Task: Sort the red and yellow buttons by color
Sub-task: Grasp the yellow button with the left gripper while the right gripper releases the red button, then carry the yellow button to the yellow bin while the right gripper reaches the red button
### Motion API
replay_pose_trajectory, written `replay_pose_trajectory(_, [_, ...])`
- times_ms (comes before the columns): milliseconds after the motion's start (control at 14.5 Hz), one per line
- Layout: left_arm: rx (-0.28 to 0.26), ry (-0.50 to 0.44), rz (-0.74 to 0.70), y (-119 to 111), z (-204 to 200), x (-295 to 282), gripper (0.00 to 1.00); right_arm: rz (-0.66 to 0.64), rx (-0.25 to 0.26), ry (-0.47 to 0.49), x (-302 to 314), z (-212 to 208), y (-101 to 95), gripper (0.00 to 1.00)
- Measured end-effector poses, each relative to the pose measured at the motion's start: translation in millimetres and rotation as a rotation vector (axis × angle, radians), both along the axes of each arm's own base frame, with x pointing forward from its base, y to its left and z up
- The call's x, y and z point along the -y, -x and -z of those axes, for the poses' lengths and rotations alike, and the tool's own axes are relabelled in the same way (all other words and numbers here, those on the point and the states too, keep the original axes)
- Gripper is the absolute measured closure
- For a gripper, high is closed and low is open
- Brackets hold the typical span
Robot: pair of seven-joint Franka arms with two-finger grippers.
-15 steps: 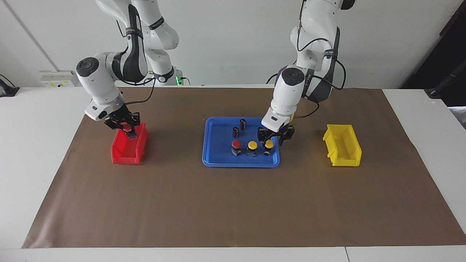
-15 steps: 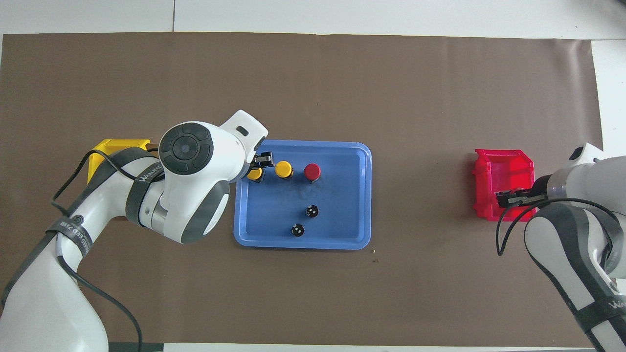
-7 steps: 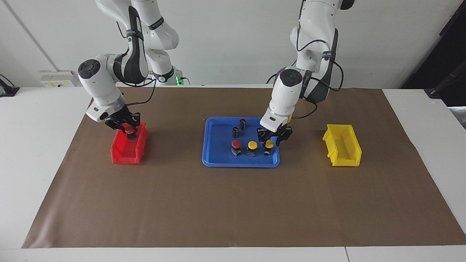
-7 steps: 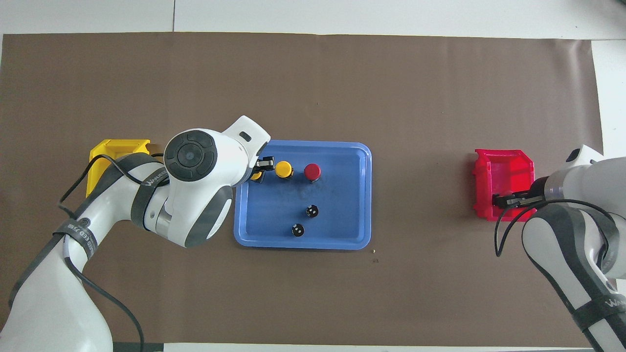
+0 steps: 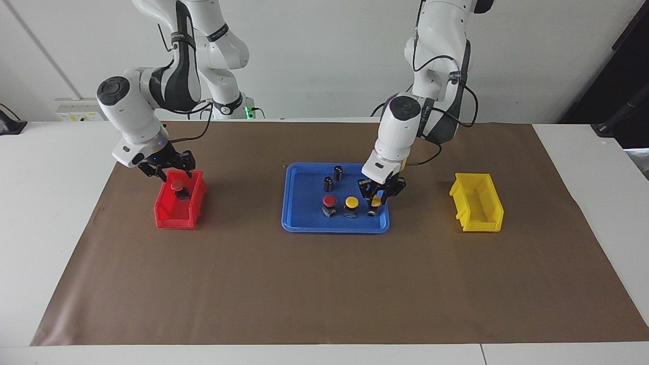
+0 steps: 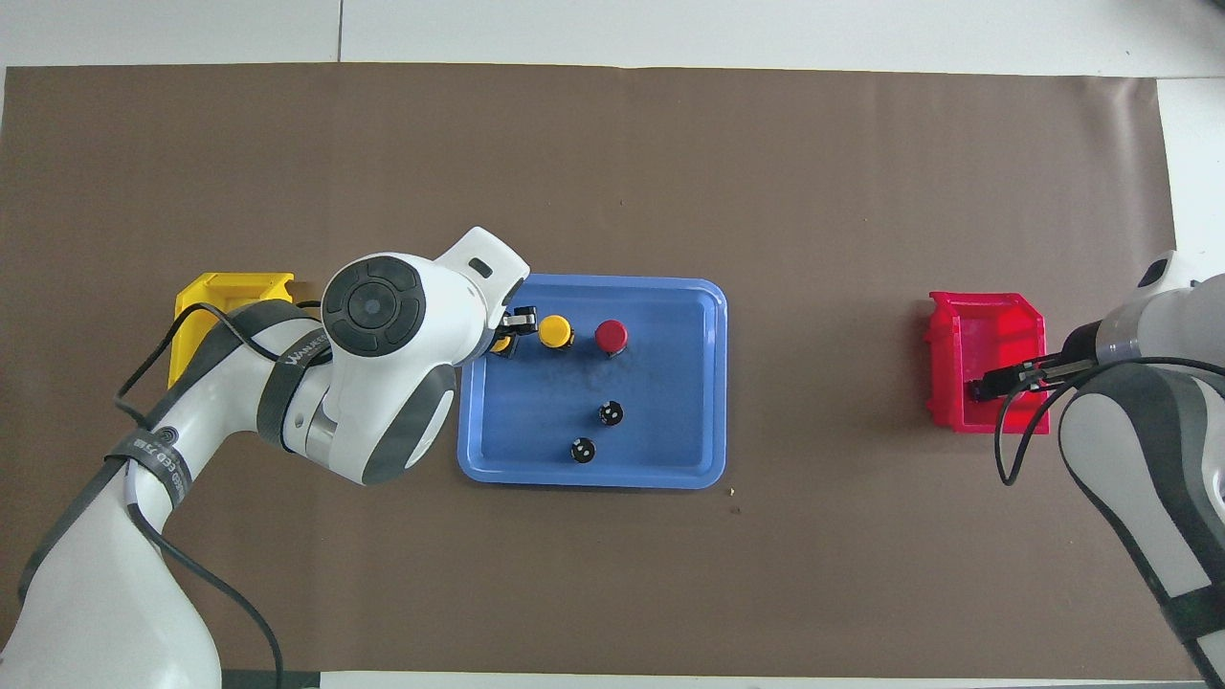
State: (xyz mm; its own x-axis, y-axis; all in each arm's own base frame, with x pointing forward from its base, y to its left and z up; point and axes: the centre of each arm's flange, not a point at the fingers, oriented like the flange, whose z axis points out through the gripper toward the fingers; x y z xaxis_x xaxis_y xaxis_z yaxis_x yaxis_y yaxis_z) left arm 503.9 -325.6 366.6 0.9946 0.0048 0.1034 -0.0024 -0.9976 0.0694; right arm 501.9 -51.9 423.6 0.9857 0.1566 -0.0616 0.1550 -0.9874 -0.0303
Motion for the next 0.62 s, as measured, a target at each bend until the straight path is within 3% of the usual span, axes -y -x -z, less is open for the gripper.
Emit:
replay_pose_trajectory(69, [0.001, 0.001, -0.001, 0, 0, 0, 0.59, 0.011, 0.005, 0.002, -11, -16, -7.0, 0.18])
replay_pose_trajectory(206, [0.004, 0.003, -0.007, 0, 1, 0, 0.59, 0.042, 0.015, 0.009, -52, -46, -22.8, 0.02])
replay_pose_trajectory(413, [0.007, 0.006, -0.015, 0, 1, 0, 0.59, 0.094, 0.024, 0.017, -119, -78, -44.4, 0.00])
replay_pose_trajectory(619, [0.008, 0.008, -0.017, 1, 1, -1, 0.59, 0.112, 0.024, 0.018, -133, -78, -54.5, 0.00])
